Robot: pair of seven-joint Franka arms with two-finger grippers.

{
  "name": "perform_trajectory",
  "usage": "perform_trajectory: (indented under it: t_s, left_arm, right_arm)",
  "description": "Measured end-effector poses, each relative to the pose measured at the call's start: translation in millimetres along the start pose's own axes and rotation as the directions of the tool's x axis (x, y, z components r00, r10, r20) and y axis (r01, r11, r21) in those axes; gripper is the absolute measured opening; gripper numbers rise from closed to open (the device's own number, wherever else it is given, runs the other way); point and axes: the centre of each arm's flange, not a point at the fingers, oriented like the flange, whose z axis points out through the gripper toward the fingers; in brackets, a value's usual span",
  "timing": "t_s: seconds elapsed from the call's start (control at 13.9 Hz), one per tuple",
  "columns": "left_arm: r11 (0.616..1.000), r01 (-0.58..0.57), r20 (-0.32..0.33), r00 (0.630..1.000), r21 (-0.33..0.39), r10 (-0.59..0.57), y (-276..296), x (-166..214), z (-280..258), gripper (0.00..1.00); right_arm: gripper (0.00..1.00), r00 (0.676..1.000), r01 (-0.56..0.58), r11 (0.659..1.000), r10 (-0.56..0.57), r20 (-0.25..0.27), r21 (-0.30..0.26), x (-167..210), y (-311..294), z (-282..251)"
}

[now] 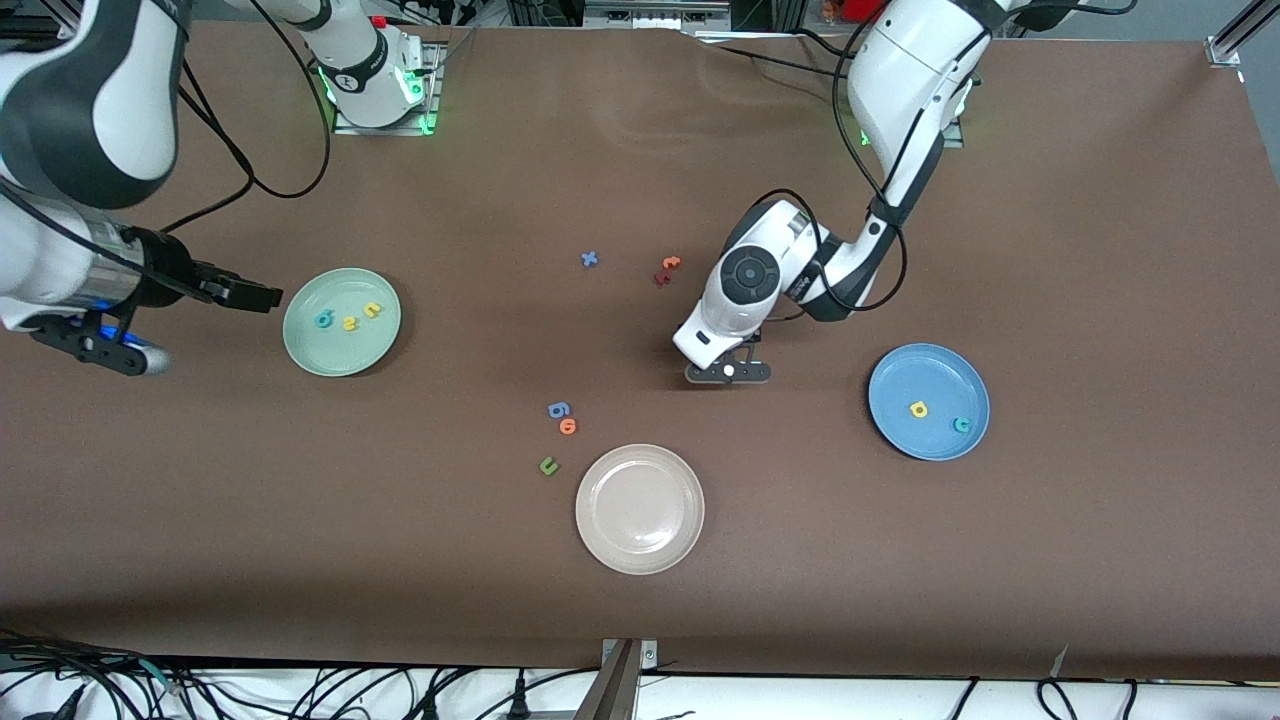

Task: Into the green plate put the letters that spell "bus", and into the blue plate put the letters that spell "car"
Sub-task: 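Return the right arm to rest while the left gripper places l on blue plate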

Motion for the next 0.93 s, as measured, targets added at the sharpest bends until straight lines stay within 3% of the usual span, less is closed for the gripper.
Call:
perform_trajectory:
  t_s: [0.36, 0.65, 0.93]
  left_arm:
    - [0.991, -0.130, 0.030, 0.991, 0.026, 0.129, -88, 51, -58, 0.18]
    - [0.965, -0.219, 0.019, 0.976, 0.146, 0.219, -166, 75, -96, 0.18]
    - [0.958, -0.251, 0.050, 0.968, 0.138, 0.246, -238, 89, -93, 0.18]
  right_arm:
    - [1.00, 1.000, 0.005, 1.000, -0.005, 0.013, -0.011, -2, -4, 2]
    - [1.00, 1.000, 0.004, 1.000, -0.004, 0.014, -0.010, -1, -4, 2]
    - [1.00, 0.999, 0.026, 1.000, -0.026, 0.021, 0.004, 20, 7, 1]
